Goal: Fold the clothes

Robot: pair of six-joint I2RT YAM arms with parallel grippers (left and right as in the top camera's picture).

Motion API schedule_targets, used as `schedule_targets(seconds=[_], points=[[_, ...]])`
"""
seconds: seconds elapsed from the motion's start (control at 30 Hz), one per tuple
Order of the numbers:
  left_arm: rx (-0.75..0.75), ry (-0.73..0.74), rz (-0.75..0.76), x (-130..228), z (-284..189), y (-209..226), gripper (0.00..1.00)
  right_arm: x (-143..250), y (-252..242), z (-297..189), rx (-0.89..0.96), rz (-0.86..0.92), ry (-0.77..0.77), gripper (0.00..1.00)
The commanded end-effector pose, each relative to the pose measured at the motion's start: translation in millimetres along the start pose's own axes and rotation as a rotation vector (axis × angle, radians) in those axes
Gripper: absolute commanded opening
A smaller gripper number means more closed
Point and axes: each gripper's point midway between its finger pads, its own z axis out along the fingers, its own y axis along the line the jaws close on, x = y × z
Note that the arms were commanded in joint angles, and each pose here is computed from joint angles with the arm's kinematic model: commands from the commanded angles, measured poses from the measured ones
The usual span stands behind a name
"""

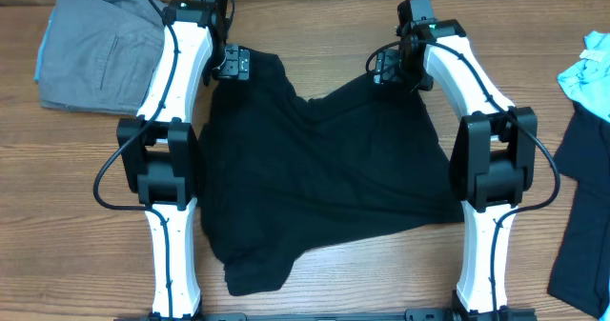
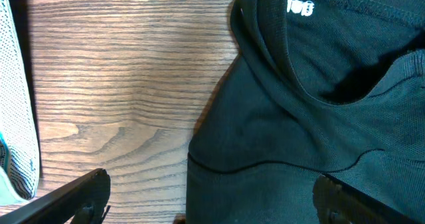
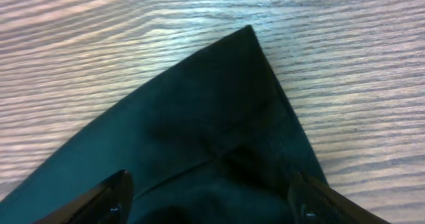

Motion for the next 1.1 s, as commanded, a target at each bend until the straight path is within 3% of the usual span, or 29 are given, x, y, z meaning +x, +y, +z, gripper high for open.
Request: schedule_targets(seconds=[0.0, 0.57, 0.93, 1.07], points=[[0.017, -0.019, 0.0, -5, -7, -5, 1.0, -7, -3, 10, 0.015, 0.001, -0.011, 0.78], [0.015, -0.005, 0.001, -1, -7, -5, 1.0, -4, 3, 24, 0.006, 0.014, -0.005, 0.73], [0.014, -0.006, 0.001, -1, -7, -4, 1.0, -9, -8, 27, 0.07, 0.037, -0.028, 0.32], [0.014, -0.006, 0.001, -1, -7, -4, 1.0, -22, -10, 18, 0.089, 0.039, -0.067, 0.24]])
